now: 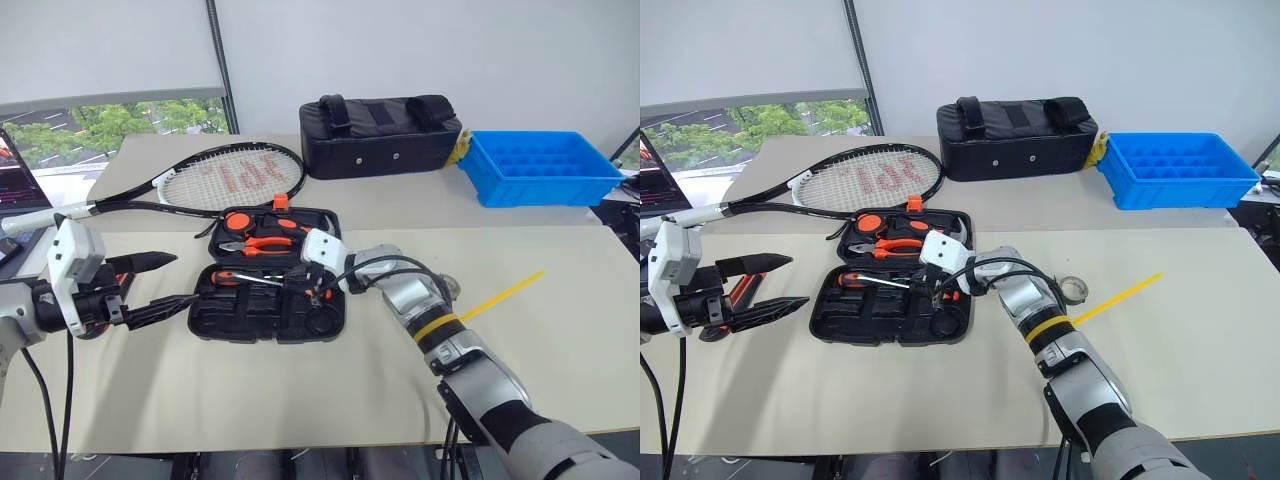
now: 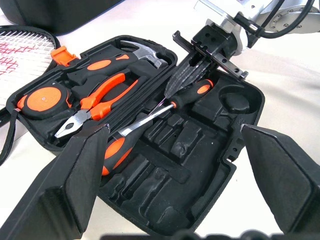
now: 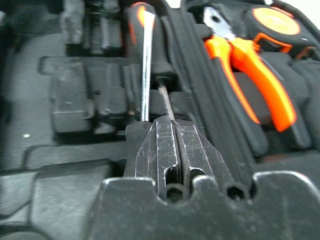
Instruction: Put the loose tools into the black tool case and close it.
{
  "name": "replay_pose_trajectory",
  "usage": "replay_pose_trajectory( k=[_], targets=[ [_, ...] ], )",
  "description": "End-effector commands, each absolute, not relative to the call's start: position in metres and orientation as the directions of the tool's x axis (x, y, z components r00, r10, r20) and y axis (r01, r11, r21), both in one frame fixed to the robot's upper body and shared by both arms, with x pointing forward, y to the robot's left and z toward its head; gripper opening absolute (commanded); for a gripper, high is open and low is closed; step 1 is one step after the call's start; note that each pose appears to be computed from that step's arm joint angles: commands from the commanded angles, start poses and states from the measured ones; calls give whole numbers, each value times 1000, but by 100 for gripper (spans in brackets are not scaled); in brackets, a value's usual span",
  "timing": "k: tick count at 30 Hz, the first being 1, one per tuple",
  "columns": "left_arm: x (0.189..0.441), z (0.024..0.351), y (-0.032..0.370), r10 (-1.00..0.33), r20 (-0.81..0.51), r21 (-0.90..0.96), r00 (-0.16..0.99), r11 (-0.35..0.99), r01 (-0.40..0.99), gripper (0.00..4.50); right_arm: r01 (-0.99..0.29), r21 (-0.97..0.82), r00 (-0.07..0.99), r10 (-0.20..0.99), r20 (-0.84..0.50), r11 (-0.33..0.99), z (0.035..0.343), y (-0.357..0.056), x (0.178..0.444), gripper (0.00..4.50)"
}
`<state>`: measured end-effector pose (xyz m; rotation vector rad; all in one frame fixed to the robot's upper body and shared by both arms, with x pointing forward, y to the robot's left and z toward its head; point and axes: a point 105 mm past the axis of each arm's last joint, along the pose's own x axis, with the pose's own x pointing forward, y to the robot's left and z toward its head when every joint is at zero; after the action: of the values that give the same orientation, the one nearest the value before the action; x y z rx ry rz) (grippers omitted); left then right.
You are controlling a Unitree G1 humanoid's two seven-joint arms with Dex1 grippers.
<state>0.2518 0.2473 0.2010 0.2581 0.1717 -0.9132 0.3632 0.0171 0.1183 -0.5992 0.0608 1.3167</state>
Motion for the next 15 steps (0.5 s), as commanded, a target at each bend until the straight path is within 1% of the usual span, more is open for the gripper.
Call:
replay_pose_trajectory(
  k=[1,4,7,9,11,13,15],
  targets=[
    [252,209,247,-754,-246,192,610,579,793,450,-906,-423,176,922,-344,15,132,24,347,3],
    [252,209,247,-754,-247,190,609,578,793,450,-878,-470,258,911,-320,84,138,21,359,3],
    [252,208,246,-754,-248,191,609,578,793,450,-852,-497,323,912,-251,165,153,19,369,3],
    [253,208,246,-753,-247,192,610,579,792,450,-861,-468,315,931,-187,197,166,22,367,3],
    [254,207,247,-750,-248,192,613,582,790,450,-907,-362,277,953,-126,215,171,26,360,3],
    [253,207,246,-750,-249,191,613,582,790,450,-925,-319,257,958,-124,207,165,28,355,3],
    [254,206,246,-750,-251,190,612,582,791,450,-927,-319,258,952,-164,197,153,27,353,3]
  ],
)
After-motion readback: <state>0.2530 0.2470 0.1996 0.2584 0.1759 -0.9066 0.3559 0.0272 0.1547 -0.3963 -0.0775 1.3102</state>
